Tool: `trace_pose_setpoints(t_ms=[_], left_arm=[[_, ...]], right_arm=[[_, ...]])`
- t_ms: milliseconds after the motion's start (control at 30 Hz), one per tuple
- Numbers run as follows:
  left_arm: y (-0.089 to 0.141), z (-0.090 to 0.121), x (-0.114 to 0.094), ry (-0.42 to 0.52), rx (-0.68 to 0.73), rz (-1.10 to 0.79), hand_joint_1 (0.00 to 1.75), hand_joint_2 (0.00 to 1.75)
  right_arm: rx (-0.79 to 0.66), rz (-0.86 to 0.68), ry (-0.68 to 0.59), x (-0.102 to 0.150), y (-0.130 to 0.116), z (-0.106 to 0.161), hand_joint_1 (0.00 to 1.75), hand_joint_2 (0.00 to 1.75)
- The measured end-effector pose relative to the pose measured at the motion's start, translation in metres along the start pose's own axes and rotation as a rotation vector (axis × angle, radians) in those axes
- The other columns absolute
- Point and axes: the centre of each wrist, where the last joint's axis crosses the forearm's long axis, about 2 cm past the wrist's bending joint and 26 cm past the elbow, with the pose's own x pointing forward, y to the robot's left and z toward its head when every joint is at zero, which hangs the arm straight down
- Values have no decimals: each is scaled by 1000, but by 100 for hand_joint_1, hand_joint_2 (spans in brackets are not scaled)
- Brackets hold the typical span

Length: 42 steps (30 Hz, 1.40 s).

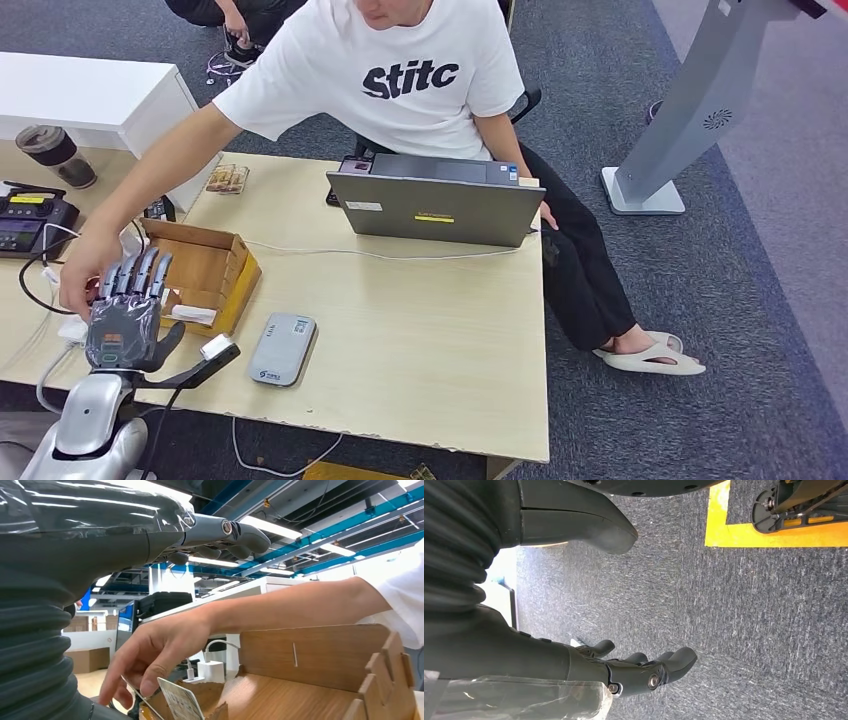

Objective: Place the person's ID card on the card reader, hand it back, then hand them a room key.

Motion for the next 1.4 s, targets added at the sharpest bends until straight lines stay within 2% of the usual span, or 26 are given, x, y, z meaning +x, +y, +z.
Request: trace_pose_setpoints(t_ms=[200, 733, 1400], left_arm=[[-1, 1, 2, -10, -18, -11, 0, 175], [1, -12, -1, 9, -263, 78, 0, 175], [2, -17, -3, 9, -265, 82, 0, 175]], right_arm=[[4, -2, -2, 0, 0, 0, 0, 175], [19, -39, 19, -1, -1, 0, 0, 175], [18, -48, 20, -1, -1, 0, 0, 175]])
